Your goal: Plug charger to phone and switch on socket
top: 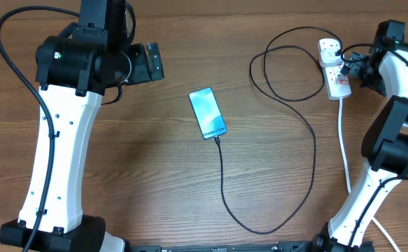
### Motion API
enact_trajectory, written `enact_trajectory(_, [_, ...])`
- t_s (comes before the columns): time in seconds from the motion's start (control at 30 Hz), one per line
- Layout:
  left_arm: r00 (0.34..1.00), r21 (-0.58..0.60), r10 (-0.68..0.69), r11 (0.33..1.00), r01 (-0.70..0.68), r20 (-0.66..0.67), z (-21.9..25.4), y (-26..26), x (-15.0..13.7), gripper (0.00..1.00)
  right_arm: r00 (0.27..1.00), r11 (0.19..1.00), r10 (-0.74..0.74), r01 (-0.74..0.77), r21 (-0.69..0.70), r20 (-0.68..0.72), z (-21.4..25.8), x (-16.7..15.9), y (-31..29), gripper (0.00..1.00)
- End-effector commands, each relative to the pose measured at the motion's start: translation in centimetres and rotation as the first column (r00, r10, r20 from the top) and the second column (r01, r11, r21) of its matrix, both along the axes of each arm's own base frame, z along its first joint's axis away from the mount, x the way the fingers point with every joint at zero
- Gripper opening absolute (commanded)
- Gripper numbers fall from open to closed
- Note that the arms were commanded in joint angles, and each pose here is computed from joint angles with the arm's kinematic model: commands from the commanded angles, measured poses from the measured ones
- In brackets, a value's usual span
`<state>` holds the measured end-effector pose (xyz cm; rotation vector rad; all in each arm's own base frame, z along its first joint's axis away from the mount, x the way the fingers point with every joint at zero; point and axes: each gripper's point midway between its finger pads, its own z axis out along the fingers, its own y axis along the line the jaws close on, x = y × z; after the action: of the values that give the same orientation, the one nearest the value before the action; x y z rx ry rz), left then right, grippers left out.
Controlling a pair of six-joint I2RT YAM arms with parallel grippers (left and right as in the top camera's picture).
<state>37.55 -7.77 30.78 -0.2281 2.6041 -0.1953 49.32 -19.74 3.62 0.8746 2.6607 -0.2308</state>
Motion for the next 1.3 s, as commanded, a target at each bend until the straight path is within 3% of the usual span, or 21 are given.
enact_trajectory(0.0, [1.000, 0.022, -0.019, 1.000, 0.019, 0.009, 0.1, -0.1, 0.1, 1.00, 0.999, 1.000, -0.004, 0.005, -0.029, 0.033, 1.0, 0.8, -0.5, 1.00])
enact_trajectory(1.27, [1.000, 0.022, -0.019, 1.000, 0.019, 0.009, 0.1, -0.1, 0.1, 0.99, 0.999, 0.999, 0.019, -0.021, 0.050, 0.044, -2.1, 1.9, 0.8, 1.00])
